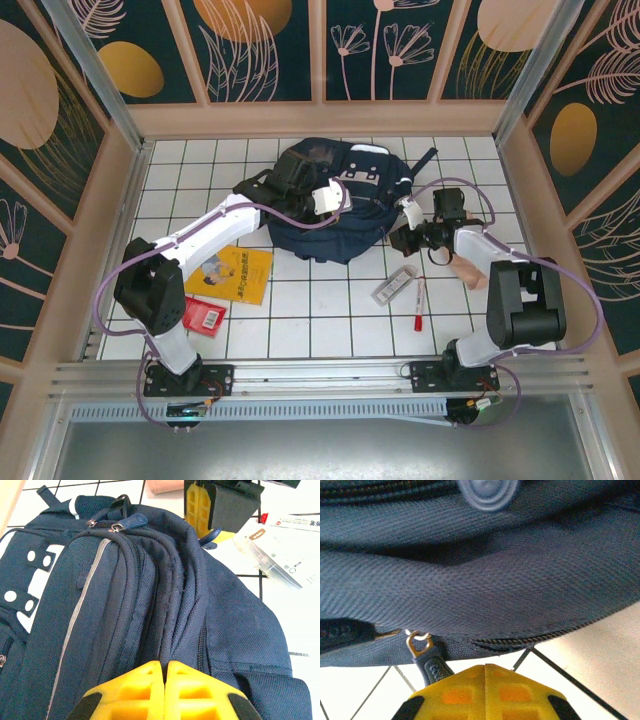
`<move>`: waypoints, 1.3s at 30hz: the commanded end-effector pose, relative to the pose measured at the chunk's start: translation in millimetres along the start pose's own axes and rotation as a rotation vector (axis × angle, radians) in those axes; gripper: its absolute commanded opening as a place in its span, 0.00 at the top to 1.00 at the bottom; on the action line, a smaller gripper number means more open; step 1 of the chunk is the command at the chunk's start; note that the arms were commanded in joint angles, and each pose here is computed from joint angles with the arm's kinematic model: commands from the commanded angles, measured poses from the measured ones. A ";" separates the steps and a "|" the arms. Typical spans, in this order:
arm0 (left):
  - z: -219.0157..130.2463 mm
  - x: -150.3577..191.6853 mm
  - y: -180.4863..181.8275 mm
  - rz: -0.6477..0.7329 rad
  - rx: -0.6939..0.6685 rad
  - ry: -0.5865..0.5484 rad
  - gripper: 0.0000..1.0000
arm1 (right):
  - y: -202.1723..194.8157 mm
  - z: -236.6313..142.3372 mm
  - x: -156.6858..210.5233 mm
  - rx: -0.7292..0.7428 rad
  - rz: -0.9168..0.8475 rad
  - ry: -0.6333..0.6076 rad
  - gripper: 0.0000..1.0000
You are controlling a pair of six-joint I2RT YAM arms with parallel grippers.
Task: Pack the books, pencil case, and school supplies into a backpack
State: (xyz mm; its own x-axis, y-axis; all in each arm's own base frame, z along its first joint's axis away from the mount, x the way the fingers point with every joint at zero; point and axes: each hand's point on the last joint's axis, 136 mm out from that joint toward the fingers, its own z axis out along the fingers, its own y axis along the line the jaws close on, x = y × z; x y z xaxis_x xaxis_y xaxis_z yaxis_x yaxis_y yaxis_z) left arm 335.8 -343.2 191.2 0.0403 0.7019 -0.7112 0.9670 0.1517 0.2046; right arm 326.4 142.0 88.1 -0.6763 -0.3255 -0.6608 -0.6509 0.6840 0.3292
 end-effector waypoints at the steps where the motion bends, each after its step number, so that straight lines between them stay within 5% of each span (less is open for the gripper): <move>1: -3.2 -14.7 3.0 0.049 0.000 -0.061 1.00 | -5.5 -6.4 -14.5 0.039 -0.039 -0.027 1.00; 5: -3.0 -11.8 1.9 0.046 -0.001 -0.052 1.00 | -22.0 -15.9 -19.9 0.093 0.004 -0.060 1.00; 7: -2.5 -11.2 2.4 0.045 -0.002 -0.050 1.00 | -21.9 -17.6 -19.7 0.101 0.004 -0.060 0.69; 8: -2.6 -11.8 3.1 0.044 -0.004 -0.049 1.00 | -17.4 -17.8 -18.4 0.085 -0.013 -0.051 0.62; 13: -1.4 -14.1 4.2 0.038 -0.001 -0.061 1.00 | 5.1 -21.7 -6.8 0.000 -0.025 -0.018 0.47; 22: -0.1 -10.0 1.3 0.027 0.009 -0.046 1.00 | 34.5 -12.8 -3.0 -0.165 -0.064 0.050 0.44; 27: 0.1 -11.6 -0.5 0.021 0.018 -0.062 1.00 | 18.3 -3.5 -13.3 -0.067 -0.099 0.022 0.48; 30: 1.4 -10.9 -2.2 0.019 0.027 -0.064 1.00 | -2.6 -4.6 -25.1 0.053 -0.117 -0.006 0.83; 32: 1.4 -8.7 -3.8 0.030 0.028 -0.057 1.00 | -1.4 -9.0 -30.3 0.056 -0.137 -0.023 0.97; 39: -10.8 -3.3 -7.1 0.090 -0.020 -0.060 1.00 | -37.1 -21.8 -30.0 0.212 -0.087 -0.030 1.00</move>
State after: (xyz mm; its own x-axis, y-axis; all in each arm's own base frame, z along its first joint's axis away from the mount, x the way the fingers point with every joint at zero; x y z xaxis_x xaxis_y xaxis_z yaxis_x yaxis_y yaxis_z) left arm 331.5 -341.1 171.2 0.0557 0.7110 -0.7009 0.9692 0.1302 0.2090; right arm 338.9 137.7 103.5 -0.6214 -0.3944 -0.6770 -0.6883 0.6876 0.2311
